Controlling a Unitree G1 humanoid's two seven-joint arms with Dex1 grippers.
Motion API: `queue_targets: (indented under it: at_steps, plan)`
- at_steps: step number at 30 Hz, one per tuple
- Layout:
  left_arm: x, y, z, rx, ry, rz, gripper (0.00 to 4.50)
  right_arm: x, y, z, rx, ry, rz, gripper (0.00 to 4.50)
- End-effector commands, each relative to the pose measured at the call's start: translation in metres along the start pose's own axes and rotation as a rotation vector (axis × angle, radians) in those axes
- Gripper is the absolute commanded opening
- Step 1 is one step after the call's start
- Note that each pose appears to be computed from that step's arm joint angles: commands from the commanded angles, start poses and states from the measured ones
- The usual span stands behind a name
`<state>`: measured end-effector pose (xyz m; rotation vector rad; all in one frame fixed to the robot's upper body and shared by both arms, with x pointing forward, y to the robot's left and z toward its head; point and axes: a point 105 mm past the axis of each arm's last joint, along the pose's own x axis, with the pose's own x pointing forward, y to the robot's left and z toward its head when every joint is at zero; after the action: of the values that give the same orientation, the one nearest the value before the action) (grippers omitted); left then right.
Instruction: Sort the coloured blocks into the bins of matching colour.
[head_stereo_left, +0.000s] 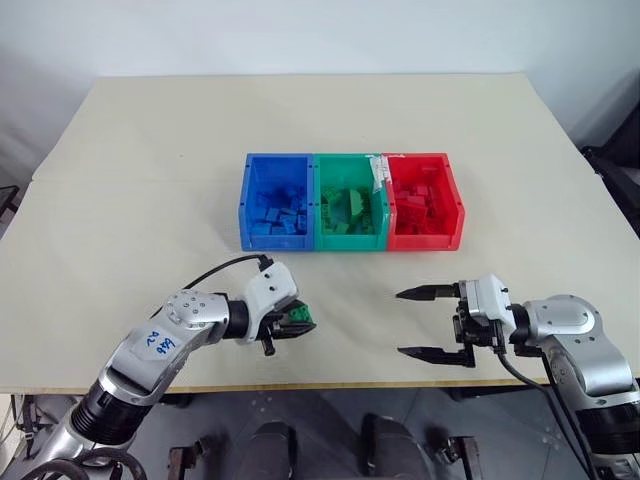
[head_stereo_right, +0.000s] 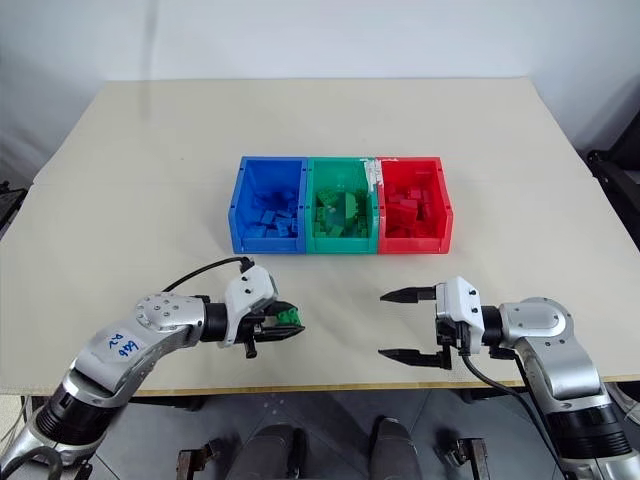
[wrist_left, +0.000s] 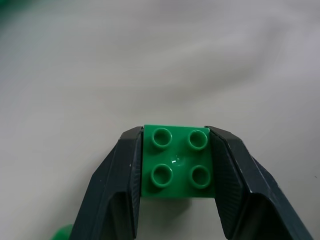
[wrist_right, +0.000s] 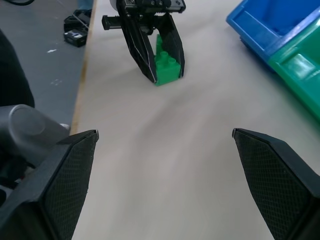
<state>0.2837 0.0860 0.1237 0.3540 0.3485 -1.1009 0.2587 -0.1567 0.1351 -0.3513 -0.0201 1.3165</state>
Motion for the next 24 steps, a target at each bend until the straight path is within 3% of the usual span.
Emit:
queue_targets:
  at_steps: [1,5,8,14,20,23,24]
  plan:
    - [-0.004,0.030,0.051,0.114,-0.190,0.097,1.53,-0.009,-0.018,0.025,-0.050,-0.160,-0.261,4.50]
    - [0.007,0.057,0.098,0.171,-0.397,0.174,1.53,-0.019,-0.035,0.034,-0.044,-0.268,-0.511,4.50]
    - [0.018,0.073,0.120,0.195,-0.488,0.225,1.53,-0.020,-0.038,0.037,-0.054,-0.283,-0.586,4.50]
    - [0.040,0.090,0.131,0.264,-0.529,0.264,1.53,-0.023,-0.039,0.041,-0.072,-0.281,-0.668,4.50]
    - [0.033,0.082,0.131,0.254,-0.613,0.228,3.34,-0.017,-0.033,0.041,-0.069,-0.271,-0.638,4.50]
    - [0.011,0.070,0.126,0.276,-0.667,0.184,4.25,-0.008,-0.034,0.043,-0.074,-0.274,-0.581,4.50]
    - [0.003,0.068,0.122,0.288,-0.665,0.187,4.25,-0.005,-0.035,0.043,-0.075,-0.276,-0.561,4.50]
